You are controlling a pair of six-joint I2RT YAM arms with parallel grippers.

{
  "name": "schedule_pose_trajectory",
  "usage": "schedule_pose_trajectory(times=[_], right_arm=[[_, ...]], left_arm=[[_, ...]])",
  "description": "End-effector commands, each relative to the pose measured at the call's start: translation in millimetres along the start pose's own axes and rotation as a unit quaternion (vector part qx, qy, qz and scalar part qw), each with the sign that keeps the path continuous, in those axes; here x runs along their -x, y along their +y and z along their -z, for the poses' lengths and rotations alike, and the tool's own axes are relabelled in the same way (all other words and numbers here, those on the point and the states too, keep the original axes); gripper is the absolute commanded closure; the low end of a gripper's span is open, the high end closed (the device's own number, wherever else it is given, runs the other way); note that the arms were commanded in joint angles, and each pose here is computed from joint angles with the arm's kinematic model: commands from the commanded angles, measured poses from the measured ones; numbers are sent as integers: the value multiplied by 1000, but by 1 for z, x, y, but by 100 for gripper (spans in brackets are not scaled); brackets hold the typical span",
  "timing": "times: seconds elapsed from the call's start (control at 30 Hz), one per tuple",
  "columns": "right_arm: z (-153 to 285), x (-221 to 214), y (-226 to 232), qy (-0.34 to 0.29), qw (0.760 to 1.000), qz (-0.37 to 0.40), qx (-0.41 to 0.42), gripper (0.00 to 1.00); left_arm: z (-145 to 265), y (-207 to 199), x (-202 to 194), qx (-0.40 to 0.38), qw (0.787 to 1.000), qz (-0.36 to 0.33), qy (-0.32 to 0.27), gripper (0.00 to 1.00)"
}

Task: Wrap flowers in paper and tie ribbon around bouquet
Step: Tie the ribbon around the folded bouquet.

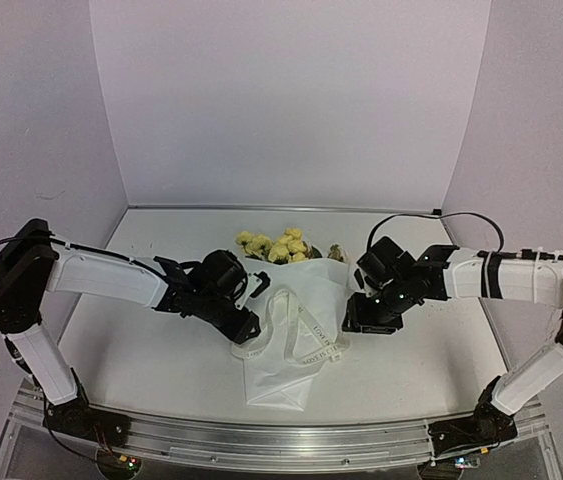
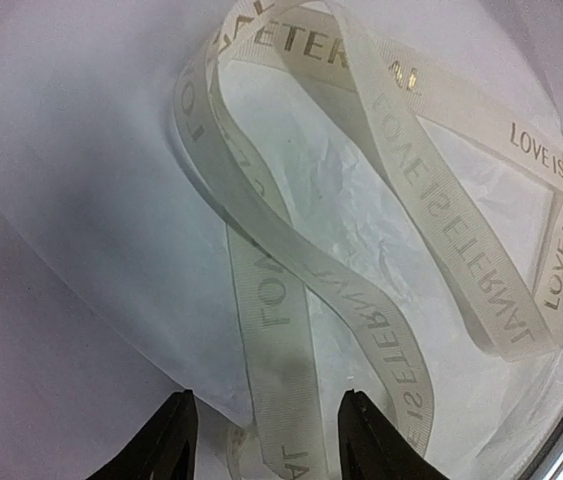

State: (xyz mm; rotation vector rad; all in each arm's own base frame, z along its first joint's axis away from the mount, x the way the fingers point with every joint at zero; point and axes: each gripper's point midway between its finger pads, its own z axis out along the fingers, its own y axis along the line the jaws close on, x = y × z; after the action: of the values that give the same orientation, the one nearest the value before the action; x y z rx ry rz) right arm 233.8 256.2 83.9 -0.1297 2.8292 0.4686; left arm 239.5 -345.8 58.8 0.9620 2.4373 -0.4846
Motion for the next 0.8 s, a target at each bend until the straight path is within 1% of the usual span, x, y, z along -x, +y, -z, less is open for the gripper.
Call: schedule_pose_trajectory(times=[0.0, 0.3, 0.37, 0.43, 0.5, 0.63, 0.77], right_arm=[[11, 2, -6, -23, 1000, 7, -8, 53], [11, -6, -17, -26, 999, 9, -17, 48], [11, -8, -18, -26, 999, 10, -17, 48], [11, -9, -19, -25, 999, 12, -18, 48], [11, -11, -18, -23, 999, 19, -16, 48], [10, -16, -16, -19, 999, 37, -15, 47], [9, -24, -9, -11, 997, 76, -4, 47]], left_arm=[[-5, -3, 6, -3, 1000, -4, 6, 48], [-18, -7, 4, -7, 1000, -11, 26, 50], [-20, -7, 4, -6, 1000, -12, 27, 52], [-22, -7, 4, -6, 1000, -12, 28, 57], [-24, -6, 4, -3, 999, -12, 29, 63], [-24, -2, 6, 8, 1000, -11, 26, 79], [-19, 1, 11, 16, 1000, -12, 15, 88]])
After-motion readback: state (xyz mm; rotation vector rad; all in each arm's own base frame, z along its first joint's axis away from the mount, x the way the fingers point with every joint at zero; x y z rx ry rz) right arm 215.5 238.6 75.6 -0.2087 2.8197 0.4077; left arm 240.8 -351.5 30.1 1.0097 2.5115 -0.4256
